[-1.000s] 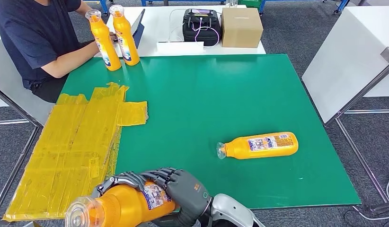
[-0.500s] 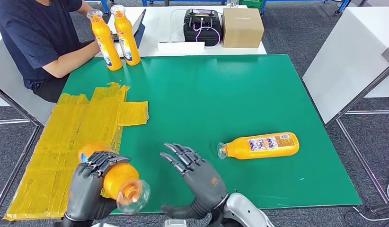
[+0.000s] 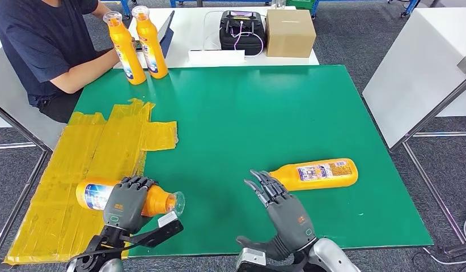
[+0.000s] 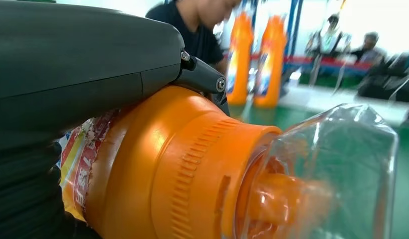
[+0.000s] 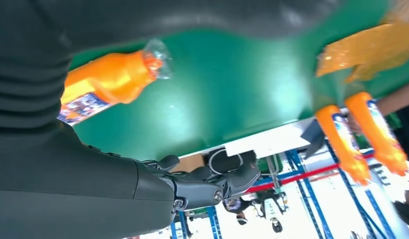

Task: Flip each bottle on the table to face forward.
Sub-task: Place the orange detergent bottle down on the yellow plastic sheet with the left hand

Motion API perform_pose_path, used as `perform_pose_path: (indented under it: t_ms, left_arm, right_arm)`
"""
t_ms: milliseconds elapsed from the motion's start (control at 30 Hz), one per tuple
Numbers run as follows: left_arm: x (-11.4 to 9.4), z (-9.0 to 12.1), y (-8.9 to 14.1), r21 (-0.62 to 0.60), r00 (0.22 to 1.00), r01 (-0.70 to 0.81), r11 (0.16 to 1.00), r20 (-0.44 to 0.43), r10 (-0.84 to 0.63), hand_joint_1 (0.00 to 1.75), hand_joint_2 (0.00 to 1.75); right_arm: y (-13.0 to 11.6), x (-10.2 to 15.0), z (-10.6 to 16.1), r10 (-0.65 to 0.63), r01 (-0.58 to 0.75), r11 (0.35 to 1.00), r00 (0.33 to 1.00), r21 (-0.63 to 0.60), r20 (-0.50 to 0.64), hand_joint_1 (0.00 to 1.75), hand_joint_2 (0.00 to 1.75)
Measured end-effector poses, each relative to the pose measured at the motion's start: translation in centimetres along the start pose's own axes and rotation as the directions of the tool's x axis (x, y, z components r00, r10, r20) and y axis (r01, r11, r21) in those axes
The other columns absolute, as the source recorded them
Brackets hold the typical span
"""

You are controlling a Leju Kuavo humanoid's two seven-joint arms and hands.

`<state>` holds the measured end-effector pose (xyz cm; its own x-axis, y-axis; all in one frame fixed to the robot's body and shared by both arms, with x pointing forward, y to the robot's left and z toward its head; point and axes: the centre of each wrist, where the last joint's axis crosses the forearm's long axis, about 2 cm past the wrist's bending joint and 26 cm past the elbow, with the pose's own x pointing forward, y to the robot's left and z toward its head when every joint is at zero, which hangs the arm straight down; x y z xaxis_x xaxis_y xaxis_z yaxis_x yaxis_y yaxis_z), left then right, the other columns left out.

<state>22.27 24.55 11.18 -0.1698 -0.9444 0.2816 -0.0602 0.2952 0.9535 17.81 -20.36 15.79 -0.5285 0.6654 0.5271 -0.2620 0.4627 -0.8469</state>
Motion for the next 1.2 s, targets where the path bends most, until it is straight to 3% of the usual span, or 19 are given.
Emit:
perform_pose_path:
  t_ms: [133, 300, 333, 433, 467, 500, 633, 833, 1067, 1200]
  left_arm:
    - [-1.6, -2.1, -1.5, -0.114, 0.994, 0.07, 0.991, -0.079, -0.079, 1.75, 1.75]
    - [-3.0, -5.0, -1.2, -0.165, 0.985, 0.118, 0.979, -0.104, -0.136, 1.75, 1.75]
    - [-3.1, -5.1, -1.2, -0.169, 0.984, 0.123, 0.978, -0.105, -0.142, 1.59, 1.75]
    - [-3.4, -5.3, -1.4, -0.183, 0.983, 0.132, 0.974, -0.102, -0.153, 0.28, 1.75]
    - [-3.4, -5.4, -1.5, -0.19, 0.982, 0.134, 0.973, -0.103, -0.156, 0.0, 1.75]
    - [-3.4, -5.3, -1.6, -0.196, 0.982, 0.137, 0.971, -0.104, -0.159, 0.0, 1.75]
    - [-3.5, -5.0, -2.0, -0.182, 0.978, 0.155, 0.971, -0.11, -0.176, 0.0, 0.0]
    - [-3.5, -5.3, -1.7, -0.168, 0.978, 0.163, 0.972, -0.104, -0.182, 0.0, 0.0]
    - [-4.2, -5.7, 0.3, -0.13, 0.985, 0.145, 0.981, -0.071, -0.155, 0.0, 0.0]
    - [-4.5, -5.5, 1.4, -0.072, 0.998, 0.053, 0.996, -0.025, -0.055, 0.0, 0.0]
  right_arm:
    - [-1.5, -1.9, -0.1, 0.086, -0.085, 0.996, 0.995, 0.032, -0.052, 0.0, 1.75]
    - [-4.9, -4.6, -1.5, 0.196, -0.19, 0.979, 0.975, 0.072, -0.103, 0.0, 1.75]
    - [-5.2, -4.9, -1.6, 0.207, -0.2, 0.977, 0.972, 0.073, -0.107, 0.0, 1.75]
    - [-5.6, -5.4, -1.7, 0.226, -0.218, 0.973, 0.967, 0.08, -0.117, 0.0, 1.75]
    - [-5.7, -5.6, -1.7, 0.228, -0.219, 0.972, 0.965, 0.087, -0.126, 0.0, 1.75]
    - [-5.8, -5.8, -1.8, 0.23, -0.218, 0.971, 0.963, 0.098, -0.139, 0.0, 1.75]
    - [-5.6, -8.0, -2.0, 0.238, -0.203, 0.965, 0.945, 0.166, -0.225, 0.0, 1.75]
    - [-6.6, -12.5, -3.2, 0.248, -0.17, 0.955, 0.906, 0.242, -0.342, 0.0, 1.75]
    - [-8.3, -16.7, -3.4, 0.253, -0.115, 0.94, 0.864, 0.32, -0.434, 0.0, 1.75]
    - [-8.9, -18.2, -2.7, 0.274, -0.116, 0.932, 0.845, 0.343, -0.458, 0.0, 1.75]
